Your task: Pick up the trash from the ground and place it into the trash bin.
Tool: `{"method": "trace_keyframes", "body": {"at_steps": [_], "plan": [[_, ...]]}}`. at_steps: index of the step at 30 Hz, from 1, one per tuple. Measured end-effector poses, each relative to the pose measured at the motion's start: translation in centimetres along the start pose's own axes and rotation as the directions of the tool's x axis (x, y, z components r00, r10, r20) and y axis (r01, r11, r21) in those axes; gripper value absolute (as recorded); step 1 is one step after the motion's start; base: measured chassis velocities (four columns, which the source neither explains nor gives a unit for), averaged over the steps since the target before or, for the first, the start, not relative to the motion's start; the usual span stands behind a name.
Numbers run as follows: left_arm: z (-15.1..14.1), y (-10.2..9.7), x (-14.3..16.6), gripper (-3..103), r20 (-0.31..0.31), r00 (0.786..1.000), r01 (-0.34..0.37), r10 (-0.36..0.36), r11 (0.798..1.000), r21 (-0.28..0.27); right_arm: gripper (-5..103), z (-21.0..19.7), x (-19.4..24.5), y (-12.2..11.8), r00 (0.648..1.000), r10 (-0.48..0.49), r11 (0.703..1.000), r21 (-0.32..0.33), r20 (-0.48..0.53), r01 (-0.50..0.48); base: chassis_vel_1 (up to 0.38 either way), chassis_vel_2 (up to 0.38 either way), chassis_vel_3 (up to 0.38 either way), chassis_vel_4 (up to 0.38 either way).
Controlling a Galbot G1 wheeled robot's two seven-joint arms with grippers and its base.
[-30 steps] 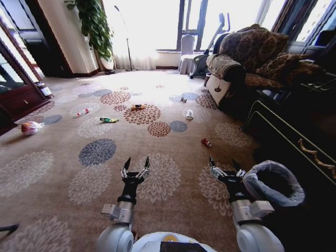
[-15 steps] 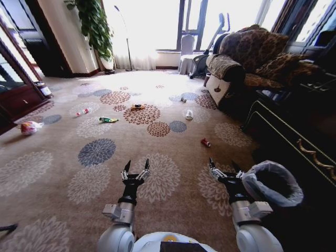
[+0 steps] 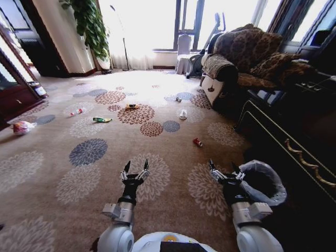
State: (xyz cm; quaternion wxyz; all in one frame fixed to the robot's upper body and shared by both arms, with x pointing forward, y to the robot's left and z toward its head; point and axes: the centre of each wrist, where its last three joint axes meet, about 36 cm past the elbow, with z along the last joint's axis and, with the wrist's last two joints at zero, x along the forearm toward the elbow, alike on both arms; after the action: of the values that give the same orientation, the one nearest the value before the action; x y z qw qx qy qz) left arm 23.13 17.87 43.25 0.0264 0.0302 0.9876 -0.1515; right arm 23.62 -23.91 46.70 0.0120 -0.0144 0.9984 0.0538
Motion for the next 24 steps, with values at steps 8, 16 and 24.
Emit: {"method": "trace_keyframes", "body": {"at_steps": [8, 16, 24], "plan": [[0.3, 0.0, 0.1, 93, -0.012, 1.000, 0.007, -0.007, 1.000, 0.002, 100, 0.0, -0.3, -0.1, 1.000, 0.001, 1.000, 0.011, 0.028, -0.001, -0.080, -0.076, 0.069, 0.070], [0.3, 0.1, 0.1, 93, -0.007, 1.000, 0.026, -0.026, 1.000, 0.004, 100, 0.2, -0.7, -0.5, 1.000, -0.005, 1.000, 0.015, 0.001, 0.005, 0.000, 0.000, 0.000, 0.000], [0.5, 0.0, 0.1, 93, -0.010, 1.000, 0.027, -0.027, 1.000, 0.008, 100, 0.7, -1.0, -0.7, 1.000, -0.007, 1.000, 0.015, -0.007, 0.007, -0.060, -0.071, 0.069, 0.060]]}}
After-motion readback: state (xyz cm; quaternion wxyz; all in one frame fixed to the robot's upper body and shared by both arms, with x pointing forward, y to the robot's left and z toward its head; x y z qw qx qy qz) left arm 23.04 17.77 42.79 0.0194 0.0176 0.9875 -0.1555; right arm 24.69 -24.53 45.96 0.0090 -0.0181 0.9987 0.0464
